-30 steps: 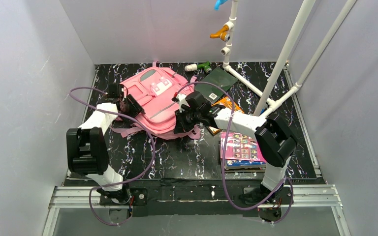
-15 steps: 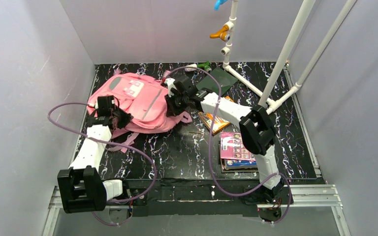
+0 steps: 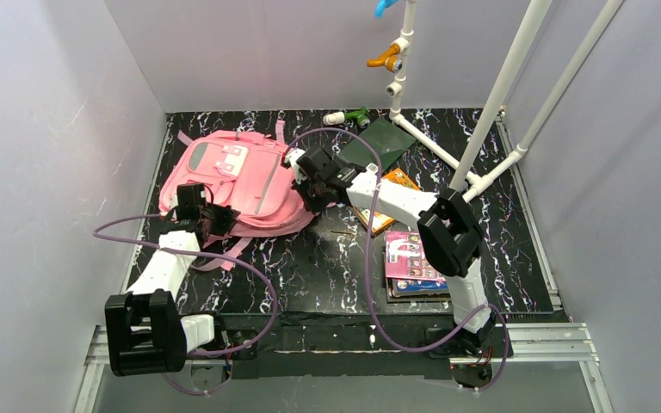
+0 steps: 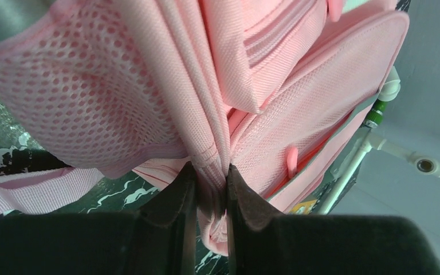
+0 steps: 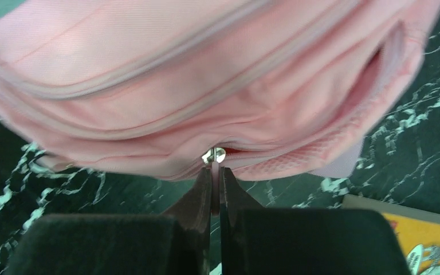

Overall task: Pack the student bag
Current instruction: Unzip the student bag at the center of the board.

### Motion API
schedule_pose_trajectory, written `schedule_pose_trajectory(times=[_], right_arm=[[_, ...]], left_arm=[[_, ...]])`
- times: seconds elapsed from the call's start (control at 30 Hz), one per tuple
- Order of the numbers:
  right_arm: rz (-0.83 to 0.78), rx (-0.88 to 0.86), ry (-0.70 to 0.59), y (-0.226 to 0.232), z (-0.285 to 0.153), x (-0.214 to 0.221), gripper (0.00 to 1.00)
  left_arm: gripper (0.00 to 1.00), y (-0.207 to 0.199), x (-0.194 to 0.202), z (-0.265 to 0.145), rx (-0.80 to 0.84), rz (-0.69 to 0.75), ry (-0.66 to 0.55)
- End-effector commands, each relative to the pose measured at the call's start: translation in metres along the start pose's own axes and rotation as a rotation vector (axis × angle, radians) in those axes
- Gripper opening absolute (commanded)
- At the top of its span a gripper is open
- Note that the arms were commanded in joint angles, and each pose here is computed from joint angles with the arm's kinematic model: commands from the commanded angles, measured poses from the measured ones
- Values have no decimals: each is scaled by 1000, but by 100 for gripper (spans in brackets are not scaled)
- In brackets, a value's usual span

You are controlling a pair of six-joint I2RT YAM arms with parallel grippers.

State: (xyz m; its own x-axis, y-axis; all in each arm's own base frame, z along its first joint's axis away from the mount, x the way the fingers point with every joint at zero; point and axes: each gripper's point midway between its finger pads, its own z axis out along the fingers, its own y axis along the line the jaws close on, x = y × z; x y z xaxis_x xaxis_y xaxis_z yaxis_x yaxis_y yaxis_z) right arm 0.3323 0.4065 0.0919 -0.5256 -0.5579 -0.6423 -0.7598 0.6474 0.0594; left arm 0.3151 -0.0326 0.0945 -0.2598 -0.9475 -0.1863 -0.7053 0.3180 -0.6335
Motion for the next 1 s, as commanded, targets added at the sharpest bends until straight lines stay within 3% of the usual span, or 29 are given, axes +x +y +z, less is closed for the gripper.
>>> schedule_pose_trajectory(times=[0.0,0.07,0.2,0.37,0.47,0.53,0.6,0.7,0.8,0.87,0.97], right_arm=[[-28,-64,-88,48,-29,-15,1],[-21,-164,-134,70,-33,-19,1],[7,-149,-151,55,-31,-21,1],[-86,31,-93,13,-42,-17,1],[-156,120,-81,-9,-51,-13,1],[-131,68,-83,-10,-48,-15,1],[-100,-17,-104,-1,-45,-21,1],[-85,-80,-141,11,-46,-27,1],[-54,-147,-189,16,-49,-30,1],[-30,-201,-213,18,-50,-33,1],[14,-225,-236,14,-53,-35,1]], left_arm=[[0,-22,17,-8,110,-85,78],[0,-25,19,-9,125,-83,86],[0,-24,17,-16,123,-66,70],[0,-26,11,-18,117,-45,45],[0,-41,7,-24,171,85,33],[0,-43,12,-29,145,192,88],[13,-58,25,-38,219,367,183],[56,-65,41,-59,342,583,243],[83,-72,54,-76,427,736,235],[92,-84,61,-84,458,854,203],[93,-96,66,-77,416,1031,104]])
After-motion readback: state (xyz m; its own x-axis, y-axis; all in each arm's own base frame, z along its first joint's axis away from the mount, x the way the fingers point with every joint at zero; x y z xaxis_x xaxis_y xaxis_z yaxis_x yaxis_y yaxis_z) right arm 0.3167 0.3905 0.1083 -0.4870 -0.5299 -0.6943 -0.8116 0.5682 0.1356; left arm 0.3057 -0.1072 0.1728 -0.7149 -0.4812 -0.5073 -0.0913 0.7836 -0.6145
